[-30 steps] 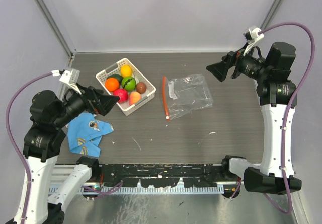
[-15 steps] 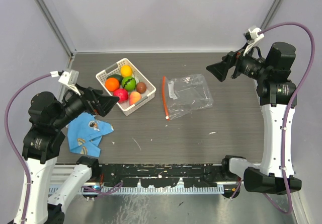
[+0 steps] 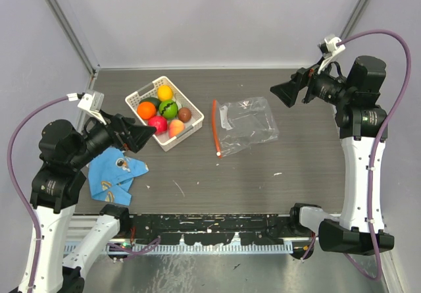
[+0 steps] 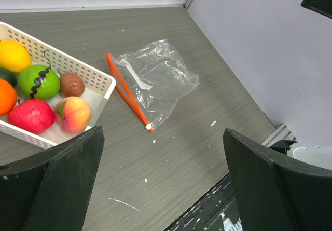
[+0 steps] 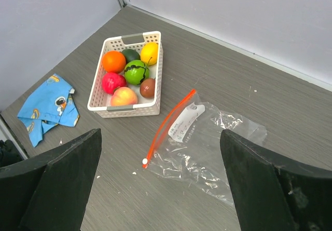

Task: Open the zip-top bag and remove the fake food
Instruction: Reset both arms

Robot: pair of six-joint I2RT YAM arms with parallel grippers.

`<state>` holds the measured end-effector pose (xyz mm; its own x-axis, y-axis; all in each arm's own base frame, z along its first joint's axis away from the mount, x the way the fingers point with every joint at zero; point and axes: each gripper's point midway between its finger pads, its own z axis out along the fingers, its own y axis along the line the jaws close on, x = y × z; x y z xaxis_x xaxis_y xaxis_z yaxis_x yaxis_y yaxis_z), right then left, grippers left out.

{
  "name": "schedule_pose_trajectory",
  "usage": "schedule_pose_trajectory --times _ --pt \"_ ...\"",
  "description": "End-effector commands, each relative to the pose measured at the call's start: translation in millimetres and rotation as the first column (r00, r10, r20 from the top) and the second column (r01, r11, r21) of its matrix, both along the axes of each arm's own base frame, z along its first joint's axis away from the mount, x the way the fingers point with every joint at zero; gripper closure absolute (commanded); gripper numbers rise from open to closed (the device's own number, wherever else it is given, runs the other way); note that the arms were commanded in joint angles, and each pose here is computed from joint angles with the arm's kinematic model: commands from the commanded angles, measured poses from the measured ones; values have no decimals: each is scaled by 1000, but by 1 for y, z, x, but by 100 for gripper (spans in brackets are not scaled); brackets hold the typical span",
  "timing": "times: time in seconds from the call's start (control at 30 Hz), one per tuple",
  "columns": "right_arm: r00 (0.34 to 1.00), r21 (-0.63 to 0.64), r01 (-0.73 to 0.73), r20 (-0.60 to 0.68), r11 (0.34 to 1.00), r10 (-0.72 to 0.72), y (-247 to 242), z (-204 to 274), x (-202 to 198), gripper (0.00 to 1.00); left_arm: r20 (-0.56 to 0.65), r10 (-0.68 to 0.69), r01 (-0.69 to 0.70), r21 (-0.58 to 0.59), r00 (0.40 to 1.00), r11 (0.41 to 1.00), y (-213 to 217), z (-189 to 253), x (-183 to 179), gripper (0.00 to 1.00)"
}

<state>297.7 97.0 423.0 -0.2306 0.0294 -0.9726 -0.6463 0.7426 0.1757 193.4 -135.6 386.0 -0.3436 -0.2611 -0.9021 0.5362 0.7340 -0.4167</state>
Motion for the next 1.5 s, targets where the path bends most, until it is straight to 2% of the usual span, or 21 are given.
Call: schedule_pose_trajectory --times 0.0,1.47 --pt "997 -19 17 74 1000 -15 -3 13 -2 0 76 -6 6 -2 997 1000 0 14 0 2" --pt "996 -45 43 84 998 -39 -8 10 0 0 70 3 -4 13 998 1000 2 7 2 2"
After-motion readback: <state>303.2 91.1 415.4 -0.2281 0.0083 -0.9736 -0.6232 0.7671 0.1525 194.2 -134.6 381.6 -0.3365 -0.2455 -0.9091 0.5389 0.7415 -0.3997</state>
